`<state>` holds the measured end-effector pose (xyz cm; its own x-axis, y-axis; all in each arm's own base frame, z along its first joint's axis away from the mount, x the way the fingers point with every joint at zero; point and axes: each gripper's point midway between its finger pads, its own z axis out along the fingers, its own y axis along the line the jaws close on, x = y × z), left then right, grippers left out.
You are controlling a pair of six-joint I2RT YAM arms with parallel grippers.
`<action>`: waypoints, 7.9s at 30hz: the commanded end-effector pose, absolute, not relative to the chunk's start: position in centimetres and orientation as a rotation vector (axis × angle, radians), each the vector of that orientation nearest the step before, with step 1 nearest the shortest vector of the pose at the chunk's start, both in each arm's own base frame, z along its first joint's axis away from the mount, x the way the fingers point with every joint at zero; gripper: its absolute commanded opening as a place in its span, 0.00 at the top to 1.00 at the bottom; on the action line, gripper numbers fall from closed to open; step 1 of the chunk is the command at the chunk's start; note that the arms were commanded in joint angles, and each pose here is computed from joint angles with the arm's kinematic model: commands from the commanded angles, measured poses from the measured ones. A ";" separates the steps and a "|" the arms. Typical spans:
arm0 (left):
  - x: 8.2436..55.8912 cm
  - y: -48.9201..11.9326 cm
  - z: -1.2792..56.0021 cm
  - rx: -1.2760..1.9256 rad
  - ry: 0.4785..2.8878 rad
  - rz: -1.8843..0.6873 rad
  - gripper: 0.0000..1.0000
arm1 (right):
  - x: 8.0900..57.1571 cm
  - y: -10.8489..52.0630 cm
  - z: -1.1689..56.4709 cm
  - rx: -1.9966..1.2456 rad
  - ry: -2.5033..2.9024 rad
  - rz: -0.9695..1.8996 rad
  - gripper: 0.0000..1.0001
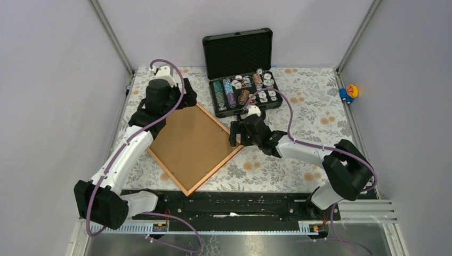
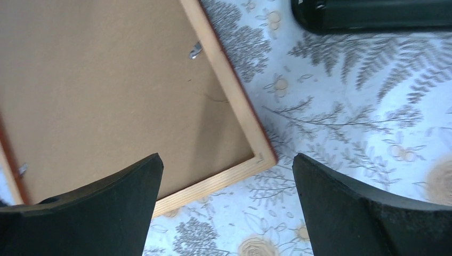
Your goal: Put the photo into the frame
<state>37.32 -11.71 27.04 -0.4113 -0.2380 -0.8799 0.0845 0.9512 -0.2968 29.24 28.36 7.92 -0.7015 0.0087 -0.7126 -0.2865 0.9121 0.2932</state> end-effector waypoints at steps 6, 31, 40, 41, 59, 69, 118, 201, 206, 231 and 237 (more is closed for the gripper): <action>38.1 -14.4 27.9 -0.025 1.918 -0.491 0.01 | 26.9 29.9 6.3 -0.092 2.406 0.680 0.00; 39.7 -16.4 20.0 -0.095 2.126 -0.439 0.01 | 33.4 29.9 7.7 -0.118 2.120 0.398 0.00; 43.0 -17.2 12.5 -0.595 2.259 -0.529 0.01 | 35.6 34.8 6.6 -0.248 2.168 0.479 0.09; 43.3 -16.7 11.4 -0.695 2.271 -0.517 0.01 | 36.1 35.1 6.8 -0.258 2.170 0.480 0.09; 47.6 -15.8 4.6 -1.181 2.329 -0.524 0.23 | 39.1 36.9 2.1 -0.345 2.228 0.659 0.28; 48.6 -15.0 4.1 -1.175 2.292 -0.479 0.44 | 39.0 38.0 -0.2 -0.371 2.313 0.675 0.38; 23.7 -16.6 19.3 -0.105 2.309 -0.904 0.01 | 35.3 35.3 4.4 -0.348 2.374 0.695 0.29; 21.3 3.1 5.6 -1.456 2.296 0.009 0.21 | 31.8 31.0 6.9 -0.532 2.483 0.432 0.21; 21.2 2.8 5.1 -1.464 2.293 -0.016 0.47 | 31.7 31.4 7.2 -0.526 2.486 0.446 0.21; 22.0 2.6 1.0 -1.508 2.365 -0.018 0.81 | 25.0 37.4 8.0 -0.750 2.403 0.438 0.20; 21.4 2.2 -0.5 -1.512 2.456 -0.027 1.00 | 22.4 38.7 8.3 -0.862 2.291 0.600 0.19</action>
<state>21.19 1.81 1.64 -0.4320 -0.8741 -0.2220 -0.8666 0.4706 -0.1663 23.46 37.79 6.64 -0.6722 -0.4362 -0.5982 -0.6351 0.7550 0.1631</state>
